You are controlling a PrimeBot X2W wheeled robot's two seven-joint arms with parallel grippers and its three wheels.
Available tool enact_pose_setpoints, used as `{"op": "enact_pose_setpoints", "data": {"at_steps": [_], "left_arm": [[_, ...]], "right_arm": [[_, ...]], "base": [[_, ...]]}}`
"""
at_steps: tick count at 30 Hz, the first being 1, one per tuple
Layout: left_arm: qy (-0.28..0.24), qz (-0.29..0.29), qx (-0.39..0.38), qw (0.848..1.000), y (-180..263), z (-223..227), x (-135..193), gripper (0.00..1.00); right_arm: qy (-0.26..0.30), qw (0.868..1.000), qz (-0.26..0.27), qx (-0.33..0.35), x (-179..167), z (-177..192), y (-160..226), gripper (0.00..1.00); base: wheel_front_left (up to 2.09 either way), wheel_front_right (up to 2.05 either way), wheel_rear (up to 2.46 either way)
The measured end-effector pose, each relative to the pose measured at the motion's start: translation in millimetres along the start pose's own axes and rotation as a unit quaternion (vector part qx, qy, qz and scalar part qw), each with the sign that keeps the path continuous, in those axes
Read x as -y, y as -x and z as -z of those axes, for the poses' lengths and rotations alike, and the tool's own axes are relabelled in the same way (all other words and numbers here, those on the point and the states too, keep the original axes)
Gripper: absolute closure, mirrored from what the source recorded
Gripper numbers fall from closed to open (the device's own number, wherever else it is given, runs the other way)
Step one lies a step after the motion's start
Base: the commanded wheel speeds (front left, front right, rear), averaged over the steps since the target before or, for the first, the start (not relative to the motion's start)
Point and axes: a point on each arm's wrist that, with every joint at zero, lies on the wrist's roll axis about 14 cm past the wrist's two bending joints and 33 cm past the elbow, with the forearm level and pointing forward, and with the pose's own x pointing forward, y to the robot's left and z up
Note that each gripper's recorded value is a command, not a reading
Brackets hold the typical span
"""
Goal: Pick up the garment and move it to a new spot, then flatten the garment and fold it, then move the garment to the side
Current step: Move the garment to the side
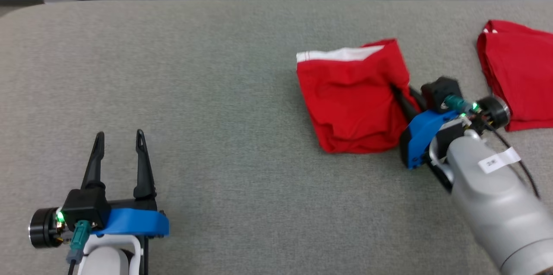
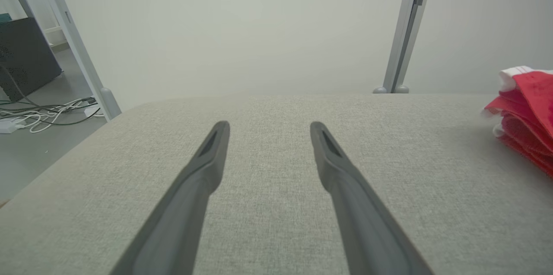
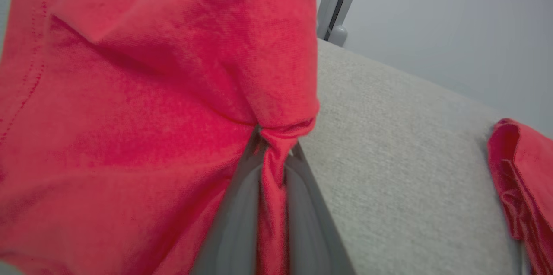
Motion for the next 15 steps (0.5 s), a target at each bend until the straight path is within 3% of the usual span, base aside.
{"op": "enact_pose_setpoints", "data": {"at_steps": [7, 15], "left_arm": [[-0.004, 0.046, 0.013, 0.999, -35.5, 1.6, 30.2, 0.0], [-0.016, 0.111, 0.022, 0.993, -74.2, 18.1, 72.6, 0.0]], "right_arm": [[0.072, 0.996, 0.05, -0.003, 80.8, -4.6, 1.9, 1.0], [0.101, 0.981, 0.165, -0.033, 201.1, -0.3, 47.8, 1.0]], "base": [[0.0, 0.0, 0.0], [0.0, 0.0, 0.0]]}}
